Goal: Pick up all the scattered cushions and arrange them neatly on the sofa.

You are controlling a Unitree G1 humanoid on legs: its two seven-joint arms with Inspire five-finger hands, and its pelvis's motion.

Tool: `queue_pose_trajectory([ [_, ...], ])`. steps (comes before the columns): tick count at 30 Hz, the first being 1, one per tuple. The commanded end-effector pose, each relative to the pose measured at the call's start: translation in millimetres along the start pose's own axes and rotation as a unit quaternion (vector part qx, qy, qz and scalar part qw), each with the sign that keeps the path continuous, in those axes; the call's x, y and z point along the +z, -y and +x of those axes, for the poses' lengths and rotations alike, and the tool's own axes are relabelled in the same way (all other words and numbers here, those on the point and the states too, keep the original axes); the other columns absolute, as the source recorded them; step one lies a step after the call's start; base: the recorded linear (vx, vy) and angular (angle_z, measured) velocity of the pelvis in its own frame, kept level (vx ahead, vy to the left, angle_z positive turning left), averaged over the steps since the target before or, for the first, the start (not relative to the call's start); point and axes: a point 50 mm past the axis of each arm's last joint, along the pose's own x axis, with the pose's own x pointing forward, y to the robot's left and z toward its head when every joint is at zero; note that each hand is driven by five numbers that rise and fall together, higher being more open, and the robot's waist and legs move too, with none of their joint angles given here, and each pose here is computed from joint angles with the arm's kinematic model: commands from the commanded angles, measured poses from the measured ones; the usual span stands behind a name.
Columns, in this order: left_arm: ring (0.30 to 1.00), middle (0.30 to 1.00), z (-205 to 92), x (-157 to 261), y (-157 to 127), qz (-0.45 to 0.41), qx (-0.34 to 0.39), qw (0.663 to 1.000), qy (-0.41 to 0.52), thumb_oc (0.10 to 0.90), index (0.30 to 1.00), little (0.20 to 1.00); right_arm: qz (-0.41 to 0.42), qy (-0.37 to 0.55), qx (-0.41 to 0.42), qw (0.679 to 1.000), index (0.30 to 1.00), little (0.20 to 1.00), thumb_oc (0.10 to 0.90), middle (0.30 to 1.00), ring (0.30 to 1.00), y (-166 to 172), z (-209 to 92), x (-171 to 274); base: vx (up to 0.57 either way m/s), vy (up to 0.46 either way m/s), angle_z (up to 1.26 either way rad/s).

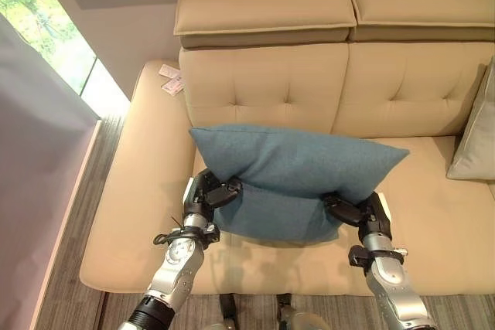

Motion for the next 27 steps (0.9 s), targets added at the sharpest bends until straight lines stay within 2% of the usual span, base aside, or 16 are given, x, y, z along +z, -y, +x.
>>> queue_pose_trajectory([
  [1, 0.300, 0.300, 16, 76, 80, -0.023, -0.164, 0.968, 0.190, 0.400, 0.300, 0.300, 0.059, 0.219, 0.070, 0.971, 0.300, 0.300, 0.400, 0.300, 0.300, -44, 16, 91, -0.09, 0.018, -0.02],
  [6, 0.300, 0.300, 28, 102, 96, -0.030, -0.164, 0.957, 0.237, 0.400, 0.300, 0.300, 0.068, 0.265, 0.072, 0.959, 0.300, 0.300, 0.400, 0.300, 0.300, -60, 33, 122, -0.08, -0.004, -0.08],
  [7, 0.300, 0.300, 34, 114, 104, -0.029, -0.164, 0.953, 0.254, 0.400, 0.300, 0.300, 0.072, 0.290, 0.069, 0.952, 0.300, 0.300, 0.400, 0.300, 0.300, -67, 40, 140, -0.07, 0.002, -0.03],
  [11, 0.300, 0.300, 46, 138, 114, -0.017, -0.158, 0.944, 0.289, 0.400, 0.300, 0.300, 0.070, 0.331, 0.053, 0.940, 0.300, 0.300, 0.400, 0.300, 0.300, -71, 52, 170, -0.05, 0.011, 0.02],
  [14, 0.300, 0.300, 63, 177, 125, 0.037, -0.149, 0.929, 0.337, 0.400, 0.300, 0.300, 0.046, 0.381, 0.026, 0.923, 0.300, 0.300, 0.400, 0.300, 0.300, -71, 73, 219, -0.02, 0.000, 0.04],
  [16, 0.300, 0.300, 68, 195, 126, 0.056, -0.145, 0.921, 0.357, 0.400, 0.300, 0.300, 0.039, 0.393, 0.019, 0.919, 0.300, 0.300, 0.400, 0.300, 0.300, -71, 79, 234, -0.01, -0.011, 0.11],
  [23, 0.300, 0.300, 78, 243, 132, 0.094, -0.127, 0.901, 0.404, 0.400, 0.300, 0.300, 0.007, 0.427, 0.012, 0.904, 0.300, 0.300, 0.400, 0.300, 0.300, -74, 90, 281, 0.00, -0.005, 0.06],
  [27, 0.300, 0.300, 78, 256, 134, 0.091, -0.121, 0.897, 0.416, 0.400, 0.300, 0.300, -0.014, 0.440, 0.007, 0.898, 0.300, 0.300, 0.400, 0.300, 0.300, -74, 92, 297, 0.01, -0.009, 0.06],
])
